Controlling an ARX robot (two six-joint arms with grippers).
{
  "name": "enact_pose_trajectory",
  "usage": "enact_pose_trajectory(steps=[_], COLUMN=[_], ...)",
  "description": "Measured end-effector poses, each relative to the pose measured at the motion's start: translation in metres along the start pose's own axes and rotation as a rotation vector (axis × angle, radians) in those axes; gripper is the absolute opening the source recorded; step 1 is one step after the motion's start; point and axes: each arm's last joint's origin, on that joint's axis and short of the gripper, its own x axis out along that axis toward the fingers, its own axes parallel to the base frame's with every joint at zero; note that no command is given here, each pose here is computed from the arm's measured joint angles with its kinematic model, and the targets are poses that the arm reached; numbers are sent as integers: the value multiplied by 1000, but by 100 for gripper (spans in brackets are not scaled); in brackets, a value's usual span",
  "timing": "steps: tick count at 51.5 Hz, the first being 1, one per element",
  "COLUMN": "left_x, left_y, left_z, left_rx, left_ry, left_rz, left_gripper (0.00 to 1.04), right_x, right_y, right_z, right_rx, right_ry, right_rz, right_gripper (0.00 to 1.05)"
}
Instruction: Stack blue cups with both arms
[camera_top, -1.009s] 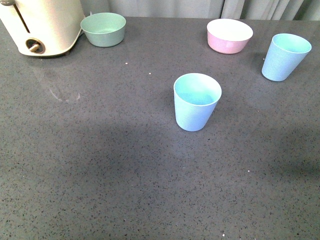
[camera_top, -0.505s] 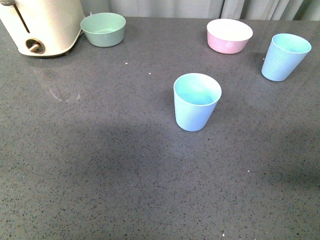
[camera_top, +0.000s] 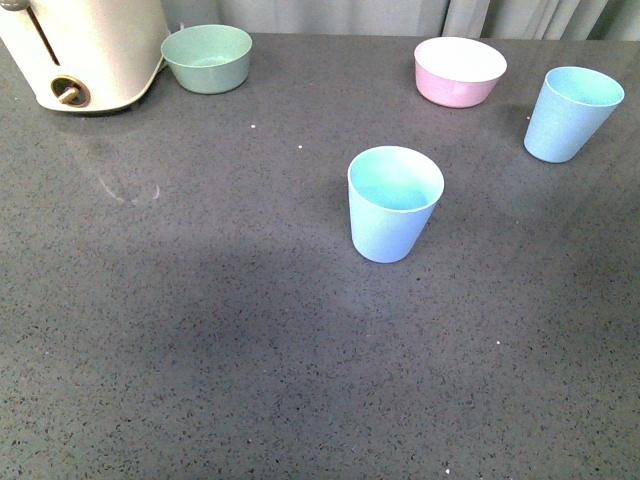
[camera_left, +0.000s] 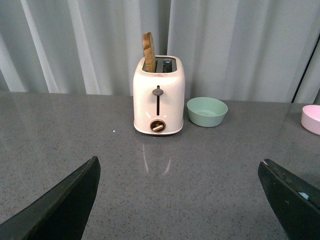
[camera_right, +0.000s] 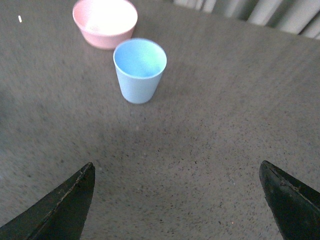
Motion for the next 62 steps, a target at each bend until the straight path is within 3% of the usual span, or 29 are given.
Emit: enact_pose_trajectory(steps=[12, 22, 33, 54, 62], left_x=[0, 0, 0, 0, 0], left_y=[0, 0, 0, 0, 0], left_z=[0, 0, 0, 0, 0], left_rx=[0, 0, 0, 0, 0], left_ry=[0, 0, 0, 0, 0], left_rz=[0, 0, 0, 0, 0], left_gripper=[96, 96, 96, 96, 96], right_x=[76, 135, 177, 208, 215], right_y=[-9, 7, 29, 46, 48], right_z=[27, 57, 55, 48, 44], right_rx=[-179, -314, -397, -443, -444], right_ry=[160, 210, 271, 340, 368], right_rz=[136, 221, 303, 328, 334], right_gripper=[96, 96, 96, 95, 66])
